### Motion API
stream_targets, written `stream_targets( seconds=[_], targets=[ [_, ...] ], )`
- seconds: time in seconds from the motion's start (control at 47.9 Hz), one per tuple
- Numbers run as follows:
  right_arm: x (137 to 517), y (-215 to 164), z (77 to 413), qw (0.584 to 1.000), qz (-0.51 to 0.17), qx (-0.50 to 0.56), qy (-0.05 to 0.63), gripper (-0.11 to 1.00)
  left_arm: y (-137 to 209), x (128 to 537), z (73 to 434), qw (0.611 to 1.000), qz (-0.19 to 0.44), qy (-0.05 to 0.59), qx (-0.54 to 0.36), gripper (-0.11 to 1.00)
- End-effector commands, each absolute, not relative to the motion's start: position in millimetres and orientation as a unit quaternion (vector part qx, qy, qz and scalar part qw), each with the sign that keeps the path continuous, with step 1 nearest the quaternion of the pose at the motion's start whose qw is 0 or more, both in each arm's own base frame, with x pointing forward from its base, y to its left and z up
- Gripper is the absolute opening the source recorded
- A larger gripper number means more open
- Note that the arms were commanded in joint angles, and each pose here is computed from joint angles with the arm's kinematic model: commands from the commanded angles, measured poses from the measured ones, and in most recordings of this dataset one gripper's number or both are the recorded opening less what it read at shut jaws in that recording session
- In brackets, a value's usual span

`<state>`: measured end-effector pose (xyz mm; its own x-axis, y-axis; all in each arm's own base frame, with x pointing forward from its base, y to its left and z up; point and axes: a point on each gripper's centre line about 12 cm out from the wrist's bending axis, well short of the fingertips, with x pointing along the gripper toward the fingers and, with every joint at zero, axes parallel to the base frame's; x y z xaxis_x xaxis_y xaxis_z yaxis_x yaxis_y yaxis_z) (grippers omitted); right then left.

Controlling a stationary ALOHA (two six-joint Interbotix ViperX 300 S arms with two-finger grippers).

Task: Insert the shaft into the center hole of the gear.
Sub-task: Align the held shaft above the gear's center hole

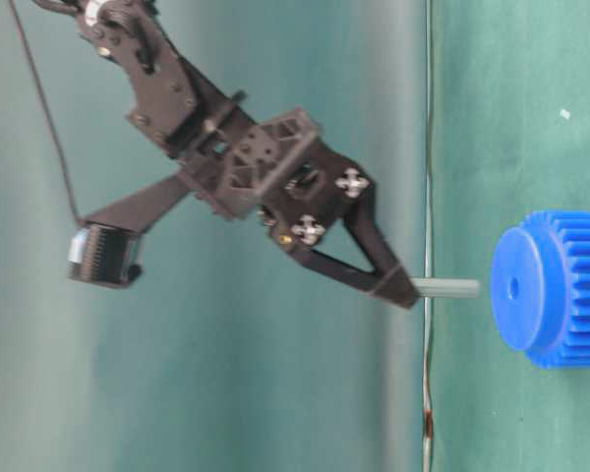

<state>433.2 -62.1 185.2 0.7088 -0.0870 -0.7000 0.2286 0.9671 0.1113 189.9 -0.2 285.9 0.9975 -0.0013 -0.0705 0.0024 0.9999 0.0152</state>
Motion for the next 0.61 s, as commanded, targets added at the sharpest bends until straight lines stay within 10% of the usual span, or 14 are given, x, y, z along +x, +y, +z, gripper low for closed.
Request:
stream_targets(
  seconds=[0.0, 0.585],
  targets=[
    [438, -61, 191, 0.924, -0.085, 0.098, 0.359, 0.16, 0, 192, 298, 1.0, -0.002, 0.02, 0.008, 0.03],
    [438, -61, 171, 0.923, -0.087, 0.097, 0.361, 0.16, -1, 192, 298, 1.0, -0.003, 0.02, 0.008, 0.03]
  ],
)
